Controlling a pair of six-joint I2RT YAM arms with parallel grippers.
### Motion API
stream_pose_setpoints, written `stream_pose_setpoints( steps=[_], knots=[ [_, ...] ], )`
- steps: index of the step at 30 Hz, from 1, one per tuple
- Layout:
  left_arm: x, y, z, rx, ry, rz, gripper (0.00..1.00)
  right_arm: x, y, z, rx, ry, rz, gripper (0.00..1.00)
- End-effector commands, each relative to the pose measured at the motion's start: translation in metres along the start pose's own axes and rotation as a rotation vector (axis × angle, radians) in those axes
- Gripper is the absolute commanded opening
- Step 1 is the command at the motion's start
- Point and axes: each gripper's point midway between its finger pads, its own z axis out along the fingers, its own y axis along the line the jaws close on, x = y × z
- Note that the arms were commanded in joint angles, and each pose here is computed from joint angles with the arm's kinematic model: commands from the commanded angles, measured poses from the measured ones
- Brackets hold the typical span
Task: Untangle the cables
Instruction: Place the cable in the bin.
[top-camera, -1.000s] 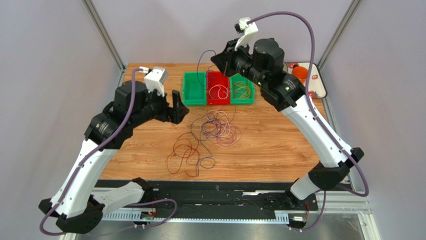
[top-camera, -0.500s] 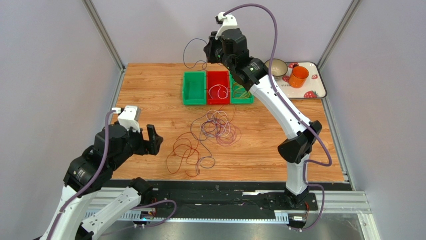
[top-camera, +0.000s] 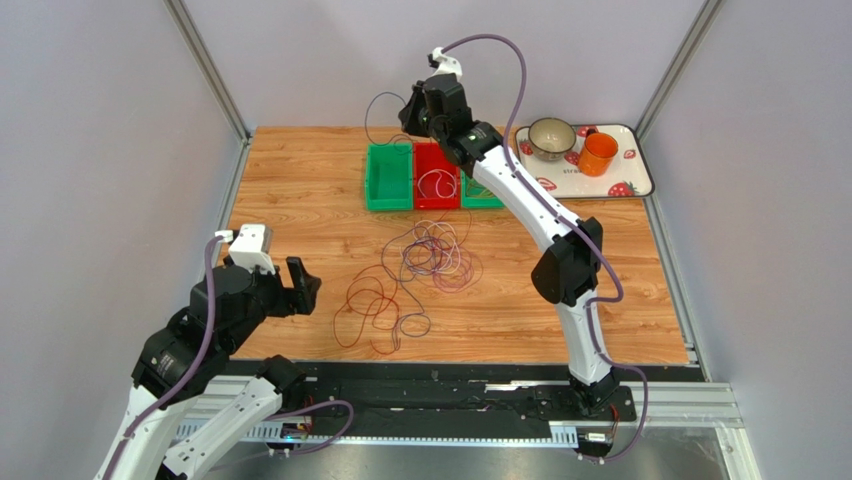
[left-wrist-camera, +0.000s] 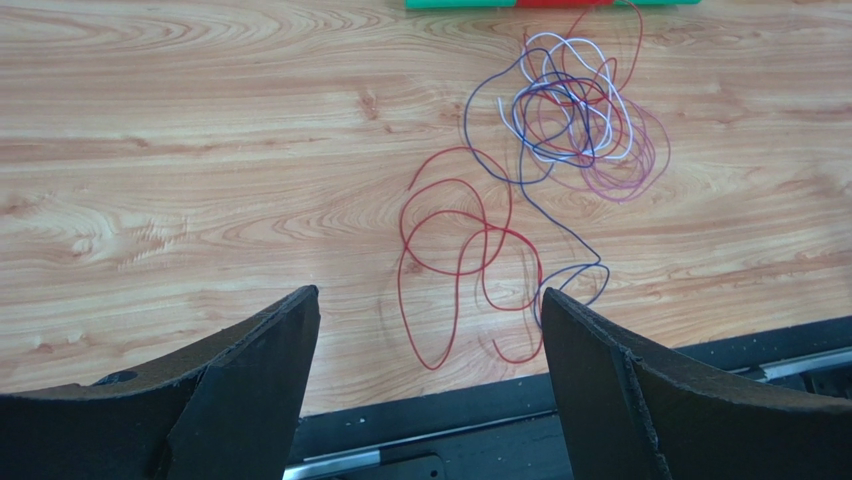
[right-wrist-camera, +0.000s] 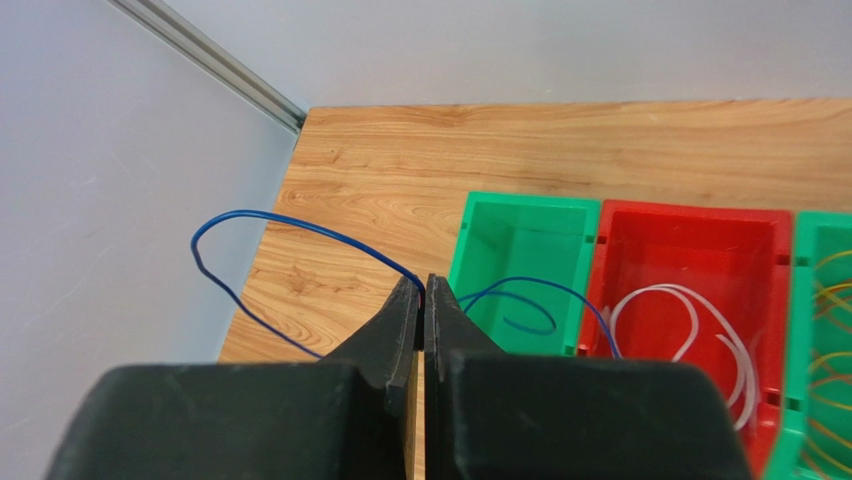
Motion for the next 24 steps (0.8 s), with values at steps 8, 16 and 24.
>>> stream_pose_setpoints(
  steps=[8, 16, 24],
  knots=[
    [-0.011, 0.003, 0.002, -0.031, -0.058, -0.051, 0.89, -0.002, -0.005, 0.033, 0.09, -0.118, 0.451, 0.0],
    [-0.011, 0.006, 0.002, -0.044, -0.06, -0.055, 0.88, 0.022, -0.011, 0.05, 0.118, -0.09, 0.635, 0.0],
    [-0.011, 0.009, 0.001, -0.06, -0.064, -0.064, 0.86, 0.052, -0.013, 0.072, 0.109, -0.053, 0.777, 0.0]
  ],
)
